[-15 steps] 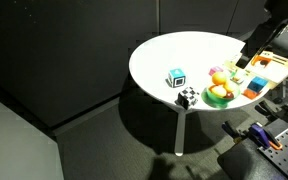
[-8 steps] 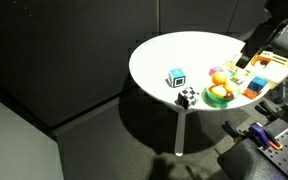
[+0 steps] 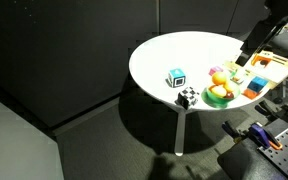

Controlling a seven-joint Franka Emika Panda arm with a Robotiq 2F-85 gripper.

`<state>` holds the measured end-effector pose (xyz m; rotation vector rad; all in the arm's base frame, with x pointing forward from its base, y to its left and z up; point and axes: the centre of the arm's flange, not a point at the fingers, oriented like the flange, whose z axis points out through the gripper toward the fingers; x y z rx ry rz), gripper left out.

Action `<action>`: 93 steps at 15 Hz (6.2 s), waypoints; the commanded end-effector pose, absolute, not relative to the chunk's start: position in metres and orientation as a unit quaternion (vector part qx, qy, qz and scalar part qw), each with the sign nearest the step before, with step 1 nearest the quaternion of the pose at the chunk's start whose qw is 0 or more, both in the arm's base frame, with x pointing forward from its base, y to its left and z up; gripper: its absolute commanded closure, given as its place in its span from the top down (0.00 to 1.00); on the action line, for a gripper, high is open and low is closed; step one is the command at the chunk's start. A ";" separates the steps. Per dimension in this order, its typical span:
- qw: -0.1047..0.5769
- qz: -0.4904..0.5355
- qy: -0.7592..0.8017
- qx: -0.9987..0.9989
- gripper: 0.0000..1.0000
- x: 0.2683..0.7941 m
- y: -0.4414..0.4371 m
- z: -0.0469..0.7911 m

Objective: Put the orange plush toy on the tray

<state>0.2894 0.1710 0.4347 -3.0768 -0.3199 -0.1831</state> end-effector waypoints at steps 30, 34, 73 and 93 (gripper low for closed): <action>0.003 0.015 -0.089 -0.996 1.00 0.411 0.101 0.405; -0.005 0.029 -0.081 -0.996 1.00 0.419 0.099 0.396; -0.020 0.007 -0.094 -0.995 1.00 0.465 0.003 0.219; -0.030 0.012 -0.099 -0.995 0.52 0.463 0.014 0.204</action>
